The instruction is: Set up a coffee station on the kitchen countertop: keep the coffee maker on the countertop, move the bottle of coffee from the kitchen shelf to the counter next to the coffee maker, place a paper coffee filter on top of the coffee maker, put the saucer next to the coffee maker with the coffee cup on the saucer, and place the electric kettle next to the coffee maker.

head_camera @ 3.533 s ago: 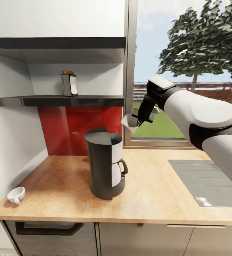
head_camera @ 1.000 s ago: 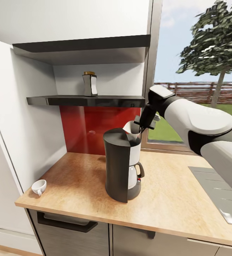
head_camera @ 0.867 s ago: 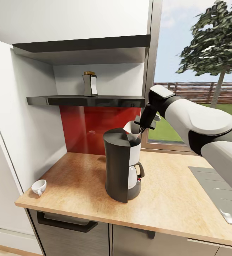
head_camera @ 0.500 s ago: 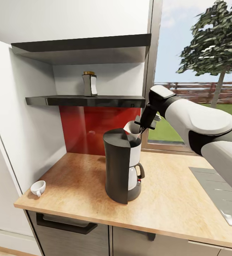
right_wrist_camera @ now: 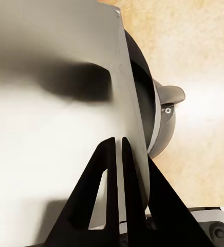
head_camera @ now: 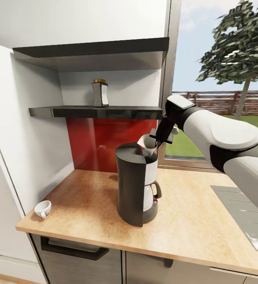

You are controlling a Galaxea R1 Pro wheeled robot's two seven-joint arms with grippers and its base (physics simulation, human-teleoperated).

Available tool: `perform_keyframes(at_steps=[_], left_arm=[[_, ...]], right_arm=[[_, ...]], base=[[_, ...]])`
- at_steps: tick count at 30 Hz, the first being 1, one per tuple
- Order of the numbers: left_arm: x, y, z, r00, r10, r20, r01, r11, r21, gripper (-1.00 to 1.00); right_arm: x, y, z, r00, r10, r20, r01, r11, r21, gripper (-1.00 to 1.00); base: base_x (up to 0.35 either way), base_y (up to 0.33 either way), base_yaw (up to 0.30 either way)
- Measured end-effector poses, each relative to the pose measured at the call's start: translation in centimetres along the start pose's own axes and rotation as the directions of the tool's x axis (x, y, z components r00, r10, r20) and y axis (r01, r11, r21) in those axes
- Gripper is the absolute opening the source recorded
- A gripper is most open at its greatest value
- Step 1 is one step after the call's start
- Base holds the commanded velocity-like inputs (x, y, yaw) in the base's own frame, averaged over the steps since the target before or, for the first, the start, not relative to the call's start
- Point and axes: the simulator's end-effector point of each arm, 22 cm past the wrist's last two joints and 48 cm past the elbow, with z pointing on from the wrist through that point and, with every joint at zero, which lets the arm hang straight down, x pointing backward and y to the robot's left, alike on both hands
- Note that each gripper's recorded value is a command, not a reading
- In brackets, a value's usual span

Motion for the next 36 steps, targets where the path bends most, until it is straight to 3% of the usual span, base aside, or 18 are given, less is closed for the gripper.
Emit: perform_keyframes(at_steps=[22, 23, 36], left_arm=[[0.11, -0.08, 0.00, 1.000, 0.001, -0.003, -0.001, 1.000, 0.001, 1.00], [0.11, -0.08, 0.00, 1.000, 0.001, -0.003, -0.001, 1.000, 0.001, 1.00], [0.12, -0.06, 0.00, 1.000, 0.001, -0.003, -0.001, 1.000, 0.002, 1.00]], right_arm=[[0.07, -0.06, 0.14, 1.000, 0.000, -0.002, 0.000, 1.000, 0.002, -1.00], [0.12, -0.10, 0.23, 1.000, 0.000, -0.003, 0.000, 1.000, 0.003, 1.00], [0.18, -0.15, 0.33, 1.000, 0.002, -0.005, -0.002, 1.000, 0.004, 1.00]], base=[[0.037, 0.000, 0.000], [0.000, 0.000, 0.000], [0.000, 0.000, 0.000]])
